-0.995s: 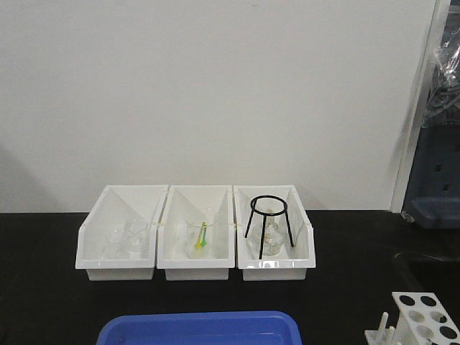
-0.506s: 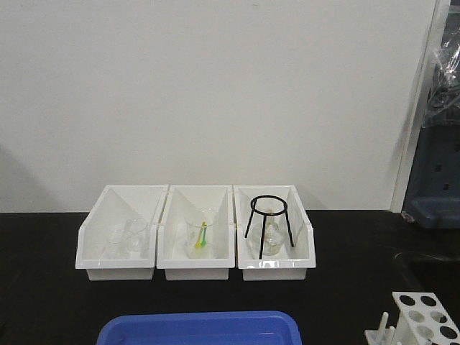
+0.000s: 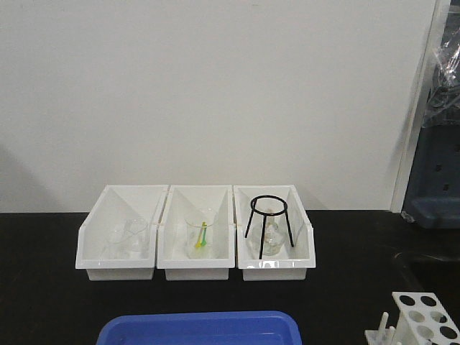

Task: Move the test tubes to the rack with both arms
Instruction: 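Close the left gripper on the glass test tube, then lift the tube out of the beaker toward the right gripper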

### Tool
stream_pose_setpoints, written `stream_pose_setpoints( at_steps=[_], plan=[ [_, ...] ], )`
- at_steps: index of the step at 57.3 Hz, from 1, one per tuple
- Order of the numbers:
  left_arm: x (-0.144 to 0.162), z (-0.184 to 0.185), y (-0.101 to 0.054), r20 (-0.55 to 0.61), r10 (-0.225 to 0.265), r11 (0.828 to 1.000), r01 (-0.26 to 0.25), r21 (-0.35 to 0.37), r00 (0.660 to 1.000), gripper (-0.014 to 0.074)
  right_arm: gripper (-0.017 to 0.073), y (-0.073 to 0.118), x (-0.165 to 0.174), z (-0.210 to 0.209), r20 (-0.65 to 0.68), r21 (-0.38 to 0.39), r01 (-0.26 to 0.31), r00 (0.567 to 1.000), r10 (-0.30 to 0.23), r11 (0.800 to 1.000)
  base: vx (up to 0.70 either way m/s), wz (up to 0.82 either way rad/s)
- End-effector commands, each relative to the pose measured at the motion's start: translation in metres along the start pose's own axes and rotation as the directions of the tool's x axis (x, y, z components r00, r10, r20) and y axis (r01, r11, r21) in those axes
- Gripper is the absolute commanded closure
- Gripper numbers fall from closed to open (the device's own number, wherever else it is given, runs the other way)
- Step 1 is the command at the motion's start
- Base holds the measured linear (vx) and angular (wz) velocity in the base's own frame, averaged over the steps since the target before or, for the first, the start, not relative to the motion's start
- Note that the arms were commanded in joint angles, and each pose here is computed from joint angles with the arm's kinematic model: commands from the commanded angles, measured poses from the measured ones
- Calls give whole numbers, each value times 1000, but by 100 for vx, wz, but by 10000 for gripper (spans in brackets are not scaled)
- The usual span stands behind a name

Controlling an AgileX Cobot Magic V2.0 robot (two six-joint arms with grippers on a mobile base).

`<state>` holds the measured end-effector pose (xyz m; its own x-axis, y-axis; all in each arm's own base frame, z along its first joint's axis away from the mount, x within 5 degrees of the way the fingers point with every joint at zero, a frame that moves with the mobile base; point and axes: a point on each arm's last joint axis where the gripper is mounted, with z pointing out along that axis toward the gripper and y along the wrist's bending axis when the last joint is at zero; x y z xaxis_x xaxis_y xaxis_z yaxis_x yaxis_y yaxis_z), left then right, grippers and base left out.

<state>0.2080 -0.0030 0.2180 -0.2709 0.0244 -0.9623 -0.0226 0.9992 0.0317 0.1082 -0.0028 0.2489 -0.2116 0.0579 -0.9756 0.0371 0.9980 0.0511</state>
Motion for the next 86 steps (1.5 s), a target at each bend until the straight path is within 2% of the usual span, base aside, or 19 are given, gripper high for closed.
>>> stream_pose_setpoints(
  at_steps=[1,14,25,36,39,46,53,57,64,72,80,83,86],
  plan=[
    [-22,-5,2,142,-48,998,52,-23,989,599,174,2,-18,2,106,-13,0,994,1,1000,0,0],
    [-37,-13,3,210,-57,998,63,-22,976,599,174,2,-19,3,114,-14,19,993,-17,1000,0,0],
    [-80,-11,3,318,-73,997,79,-8,945,599,174,2,-17,4,94,-10,29,995,-27,1000,0,0],
    [-124,-10,-1,316,-91,996,84,34,944,598,174,1,-13,4,46,-2,108,993,-108,994,0,0],
    [-133,-11,-1,307,-117,993,106,51,944,598,174,1,-12,4,35,-1,123,992,-123,992,0,0],
    [-150,-13,-3,312,-223,974,202,99,924,598,174,1,-10,4,2,-1,130,992,-130,992,0,0],
    [-157,-11,-13,308,-266,961,227,156,914,598,174,0,-14,10,-85,-2,132,988,-132,991,0,0],
    [-156,-7,-23,287,-279,954,230,193,916,598,174,1,-21,16,-116,-7,160,980,-160,987,0,0],
    [-150,2,-47,251,-322,928,252,274,913,598,174,9,-35,32,-135,-71,215,965,-223,974,0,0],
    [-143,13,-74,223,-383,886,287,364,897,598,174,35,-44,53,-165,-222,232,948,-271,947,0,0],
    [-134,22,-100,175,-460,826,348,443,870,598,174,75,-52,73,-144,-399,302,912,-385,866,0,0],
    [-131,24,-109,152,-477,805,361,470,866,598,173,91,-57,80,-138,-448,298,908,-395,843,0,0],
    [-128,24,-117,133,-489,783,367,501,862,598,172,104,-61,86,-136,-480,285,910,-391,830,0,0]
  ],
)
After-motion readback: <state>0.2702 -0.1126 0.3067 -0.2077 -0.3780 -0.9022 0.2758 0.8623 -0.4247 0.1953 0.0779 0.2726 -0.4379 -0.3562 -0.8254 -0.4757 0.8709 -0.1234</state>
